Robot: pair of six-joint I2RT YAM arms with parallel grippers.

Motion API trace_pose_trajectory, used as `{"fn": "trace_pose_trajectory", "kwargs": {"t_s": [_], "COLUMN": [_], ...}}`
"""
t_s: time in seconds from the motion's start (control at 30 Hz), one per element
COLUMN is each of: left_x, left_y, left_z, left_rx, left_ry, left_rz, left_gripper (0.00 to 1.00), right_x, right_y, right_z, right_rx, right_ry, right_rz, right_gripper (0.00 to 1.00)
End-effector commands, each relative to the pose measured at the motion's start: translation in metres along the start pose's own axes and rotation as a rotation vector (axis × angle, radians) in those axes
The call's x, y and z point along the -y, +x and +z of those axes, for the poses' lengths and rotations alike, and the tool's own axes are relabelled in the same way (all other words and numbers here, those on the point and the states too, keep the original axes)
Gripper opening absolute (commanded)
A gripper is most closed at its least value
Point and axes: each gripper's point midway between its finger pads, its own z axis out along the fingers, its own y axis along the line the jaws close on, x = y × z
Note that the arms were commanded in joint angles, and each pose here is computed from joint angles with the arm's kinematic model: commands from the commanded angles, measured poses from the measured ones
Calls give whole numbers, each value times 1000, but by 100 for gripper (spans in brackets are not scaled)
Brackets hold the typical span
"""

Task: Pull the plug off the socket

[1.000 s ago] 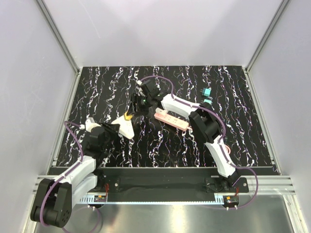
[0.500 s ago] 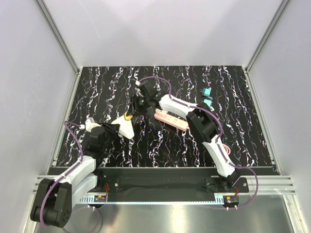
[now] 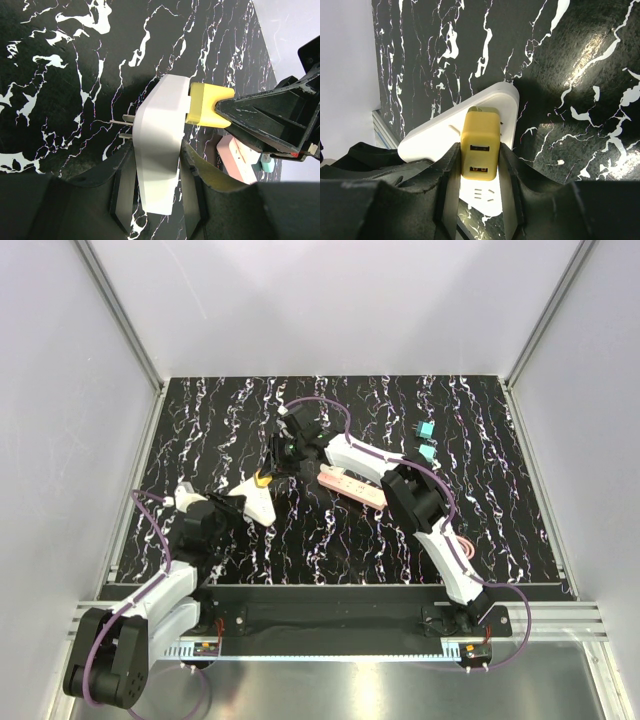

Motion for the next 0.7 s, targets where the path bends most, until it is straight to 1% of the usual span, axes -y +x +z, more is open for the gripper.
{"fn": "trace_pose_trajectory", "kwargs": {"t_s": [0.0,0.07,0.1,0.23,0.47,0.67], "left_x": [-49,-49,-49,-49,-49,-49], "left_y": [20,20,20,20,19,19], "left_z": [-6,-6,-6,-5,-5,-6], "left_rx": [-75,-74,-75,-77,-73,-72], "left_ry": [-169,-171,-172,-178,-175,-181], "left_rz": [87,84,84,84,83,78], "left_gripper": [0,0,0,0,0,0], "right_x": [-16,-19,-19,-23,-21,-27], "right_y": [-5,-9,-10,-16,-26,-34], "right_z": [-2,-6,-8,-16,-32,-46], "right_rx": [34,47,50,72,120,147], "right_ry": [5,13,16,36,107,131], "right_rz": [-15,-18,-20,-34,-70,-84], "right_gripper": [24,19,12,0,0,0]}}
